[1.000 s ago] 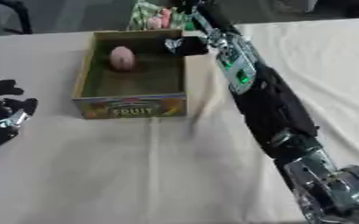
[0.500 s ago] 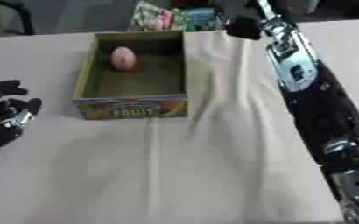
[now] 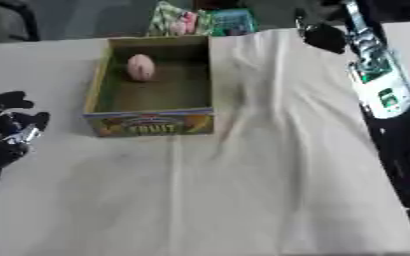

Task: Pick up objects on the table and place them in the box.

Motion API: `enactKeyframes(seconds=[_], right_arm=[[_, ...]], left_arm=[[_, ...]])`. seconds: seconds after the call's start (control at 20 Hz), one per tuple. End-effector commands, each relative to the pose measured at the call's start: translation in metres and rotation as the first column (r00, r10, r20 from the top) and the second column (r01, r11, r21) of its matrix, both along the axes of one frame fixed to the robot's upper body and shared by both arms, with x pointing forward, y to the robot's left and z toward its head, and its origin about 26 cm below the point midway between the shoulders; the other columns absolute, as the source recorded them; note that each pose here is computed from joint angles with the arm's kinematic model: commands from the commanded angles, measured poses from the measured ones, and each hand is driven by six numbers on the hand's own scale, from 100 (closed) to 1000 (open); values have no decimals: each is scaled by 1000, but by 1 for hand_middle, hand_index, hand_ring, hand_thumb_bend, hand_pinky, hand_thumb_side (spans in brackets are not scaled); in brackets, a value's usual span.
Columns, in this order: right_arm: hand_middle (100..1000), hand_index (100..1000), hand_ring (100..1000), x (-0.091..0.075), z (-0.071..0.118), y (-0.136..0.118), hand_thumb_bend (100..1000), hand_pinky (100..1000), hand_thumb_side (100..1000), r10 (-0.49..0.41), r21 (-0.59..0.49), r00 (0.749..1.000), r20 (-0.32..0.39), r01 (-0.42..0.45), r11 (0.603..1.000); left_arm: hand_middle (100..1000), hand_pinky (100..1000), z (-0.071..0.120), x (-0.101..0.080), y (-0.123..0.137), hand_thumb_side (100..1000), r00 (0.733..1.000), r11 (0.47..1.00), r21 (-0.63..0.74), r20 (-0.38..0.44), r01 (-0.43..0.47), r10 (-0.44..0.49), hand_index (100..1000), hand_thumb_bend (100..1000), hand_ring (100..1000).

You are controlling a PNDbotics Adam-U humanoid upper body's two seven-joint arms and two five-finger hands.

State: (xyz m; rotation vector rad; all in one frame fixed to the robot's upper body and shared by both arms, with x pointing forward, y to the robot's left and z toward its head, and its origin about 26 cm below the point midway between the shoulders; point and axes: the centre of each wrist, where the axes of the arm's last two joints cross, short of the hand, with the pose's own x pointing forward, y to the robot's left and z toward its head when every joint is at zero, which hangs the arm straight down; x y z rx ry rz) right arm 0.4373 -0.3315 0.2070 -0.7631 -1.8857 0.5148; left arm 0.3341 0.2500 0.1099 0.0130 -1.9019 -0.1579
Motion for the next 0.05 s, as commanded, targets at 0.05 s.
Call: enactKeyframes(seconds=[0.05], right_arm=[[748,938,830,-6,16,-15,196,729,326,-29,10,999,44,29,1000]], left_arm=[[601,568,8,0,6,100,1000,1000,17,26,-15,14,740,474,533]])
